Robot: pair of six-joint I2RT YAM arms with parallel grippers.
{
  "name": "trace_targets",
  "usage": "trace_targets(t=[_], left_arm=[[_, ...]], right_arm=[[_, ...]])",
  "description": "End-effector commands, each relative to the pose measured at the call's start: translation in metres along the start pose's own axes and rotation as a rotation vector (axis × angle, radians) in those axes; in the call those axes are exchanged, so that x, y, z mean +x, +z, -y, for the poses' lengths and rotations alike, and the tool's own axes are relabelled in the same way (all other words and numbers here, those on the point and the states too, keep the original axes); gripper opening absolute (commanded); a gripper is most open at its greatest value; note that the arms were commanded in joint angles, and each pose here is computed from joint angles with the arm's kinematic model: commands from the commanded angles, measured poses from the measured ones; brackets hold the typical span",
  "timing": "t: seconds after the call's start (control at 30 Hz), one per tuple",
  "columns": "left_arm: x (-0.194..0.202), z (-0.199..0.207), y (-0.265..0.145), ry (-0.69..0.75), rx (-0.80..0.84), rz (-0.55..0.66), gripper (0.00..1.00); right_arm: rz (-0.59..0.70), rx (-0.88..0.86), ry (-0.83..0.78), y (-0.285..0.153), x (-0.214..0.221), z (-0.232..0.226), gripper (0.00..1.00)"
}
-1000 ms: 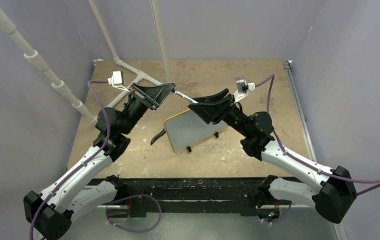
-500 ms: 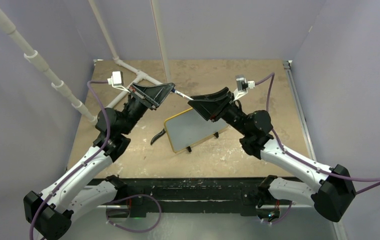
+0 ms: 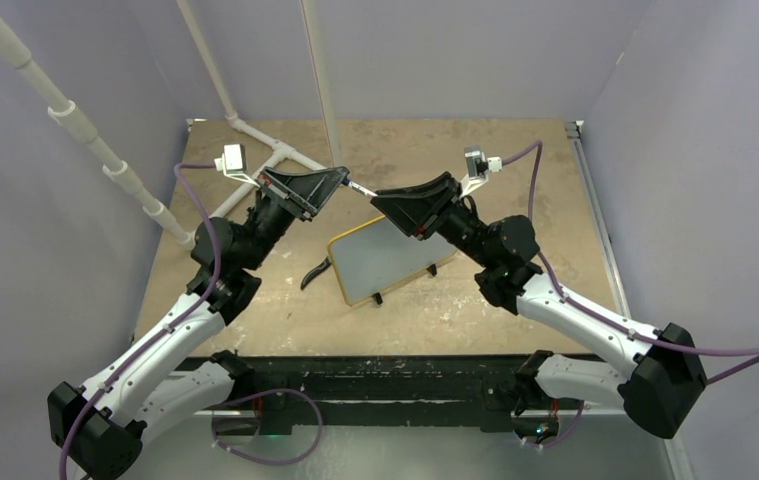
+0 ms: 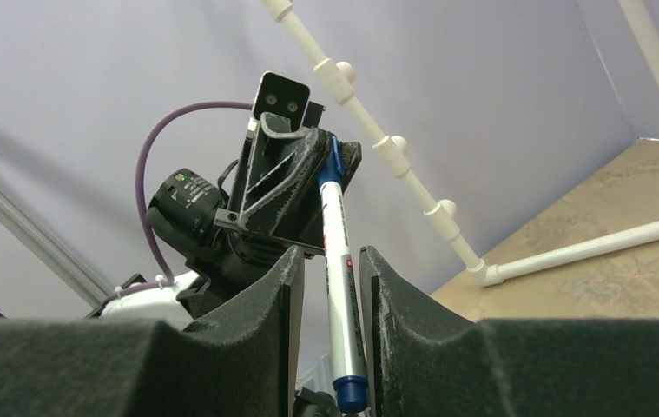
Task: Write a sentence on the whiteboard
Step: Open the pen cap from the whiteboard marker.
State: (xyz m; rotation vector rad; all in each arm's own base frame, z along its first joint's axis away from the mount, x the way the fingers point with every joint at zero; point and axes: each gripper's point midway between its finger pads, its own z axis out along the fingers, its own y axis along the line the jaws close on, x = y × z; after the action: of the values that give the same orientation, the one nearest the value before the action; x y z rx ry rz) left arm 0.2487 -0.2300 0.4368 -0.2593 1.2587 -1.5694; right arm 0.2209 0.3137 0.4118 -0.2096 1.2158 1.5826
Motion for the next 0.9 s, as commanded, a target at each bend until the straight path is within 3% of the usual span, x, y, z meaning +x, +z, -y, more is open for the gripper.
trace_targets(t=[0.0, 0.13, 0.3, 0.87], left_arm=[[-0.007, 0.011, -0.001, 0.016, 0.04, 0.028, 0.0], [-0.005, 0.01, 0.001, 0.015, 0.038, 0.022, 0.0], [-0.006, 0.009, 0.001, 0.016, 0.035, 0.026, 0.0], [-0.053, 0.017, -0.016, 0.1, -0.047, 0.234, 0.0]], right_arm=[[0.048, -0.021, -0.017, 0.009, -0.018, -0.013, 0.31], [0.048, -0.024, -0.017, 0.009, -0.017, -0.013, 0.25], [0.051, -0.033, -0.022, 0.008, -0.018, -0.016, 0.0], [0.075, 0.078, -0.074, -0.017, -0.021, -0.002, 0.0]])
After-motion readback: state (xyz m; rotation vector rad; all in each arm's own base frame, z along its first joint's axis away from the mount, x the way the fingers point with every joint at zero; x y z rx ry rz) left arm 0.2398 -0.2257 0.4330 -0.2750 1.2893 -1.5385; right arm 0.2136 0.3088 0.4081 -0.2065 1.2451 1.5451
